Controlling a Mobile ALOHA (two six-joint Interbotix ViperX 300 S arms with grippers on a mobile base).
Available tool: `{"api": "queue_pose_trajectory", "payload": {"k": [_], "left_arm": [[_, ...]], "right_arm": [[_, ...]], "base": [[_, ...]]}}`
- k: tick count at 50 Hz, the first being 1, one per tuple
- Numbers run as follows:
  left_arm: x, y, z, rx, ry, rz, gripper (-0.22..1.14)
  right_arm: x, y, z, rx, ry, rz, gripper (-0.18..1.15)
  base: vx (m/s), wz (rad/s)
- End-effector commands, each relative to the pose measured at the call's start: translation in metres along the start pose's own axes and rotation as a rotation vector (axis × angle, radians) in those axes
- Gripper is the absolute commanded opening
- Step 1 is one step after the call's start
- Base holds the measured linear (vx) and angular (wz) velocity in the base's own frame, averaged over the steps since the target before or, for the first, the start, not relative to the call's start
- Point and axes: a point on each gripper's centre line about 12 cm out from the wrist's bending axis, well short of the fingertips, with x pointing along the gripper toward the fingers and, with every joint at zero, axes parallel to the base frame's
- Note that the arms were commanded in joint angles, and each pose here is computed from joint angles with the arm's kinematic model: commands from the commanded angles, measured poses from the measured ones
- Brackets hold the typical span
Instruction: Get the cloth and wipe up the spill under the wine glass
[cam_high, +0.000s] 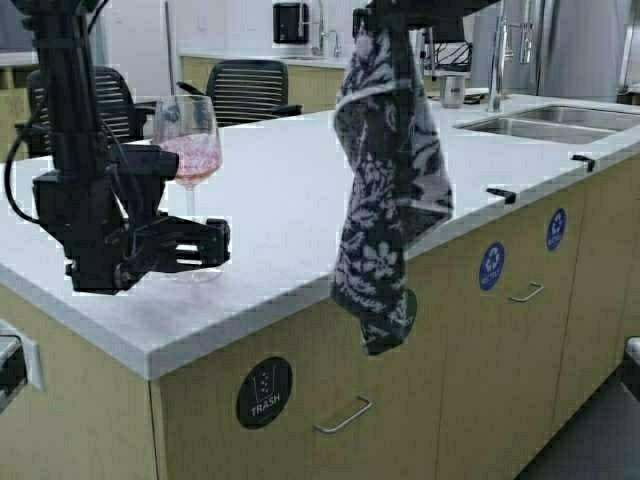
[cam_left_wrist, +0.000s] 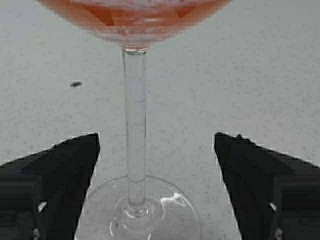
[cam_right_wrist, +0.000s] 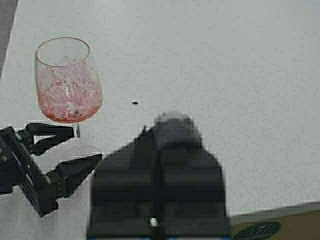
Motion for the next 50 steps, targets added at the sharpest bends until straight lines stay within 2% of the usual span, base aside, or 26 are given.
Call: {"api": "queue_pose_trajectory", "payload": {"k": [1, 12, 16, 20, 28, 34, 41, 50], "left_arm": [[0.015, -0.002, 0.013, 0.001, -0.064, 0.001, 1.0], [0.033, -0.002, 0.019, -0.003, -0.118, 0.001, 0.99], [0.032, -0.002, 0.019, -0.002, -0.116, 0.001, 0.93], [0.03, -0.002, 0.019, -0.002, -0.112, 0.001, 0.8], [0.023, -0.002, 0.023, -0.003, -0.1, -0.001, 0.45], [0.016, -0.003, 0.036, -0.022, -0.139, -0.01, 0.27], [0.007, -0.006, 0.054, -0.025, -0.18, -0.036, 0.24], [-0.019, -0.006, 0.073, -0.025, -0.157, -0.051, 0.24]], "right_arm": [[0.002, 0.0, 0.009, 0.002, -0.035, 0.0, 0.07], [0.006, 0.001, 0.003, 0.002, -0.02, 0.003, 0.07], [0.007, 0.0, 0.003, 0.004, -0.025, 0.001, 0.07], [0.009, -0.003, 0.009, 0.026, -0.054, -0.012, 0.07], [0.025, -0.026, 0.039, 0.132, -0.172, -0.098, 0.07], [0.043, -0.049, 0.069, 0.158, -0.261, -0.153, 0.07], [0.073, -0.075, 0.103, 0.157, -0.342, -0.195, 0.07], [0.126, -0.09, 0.114, 0.152, -0.379, -0.204, 0.07]], "base": [[0.04, 0.0], [0.04, 0.01], [0.05, 0.01], [0.05, 0.01], [0.04, 0.0], [0.03, -0.01], [0.02, 0.0], [0.0, 0.0]]}}
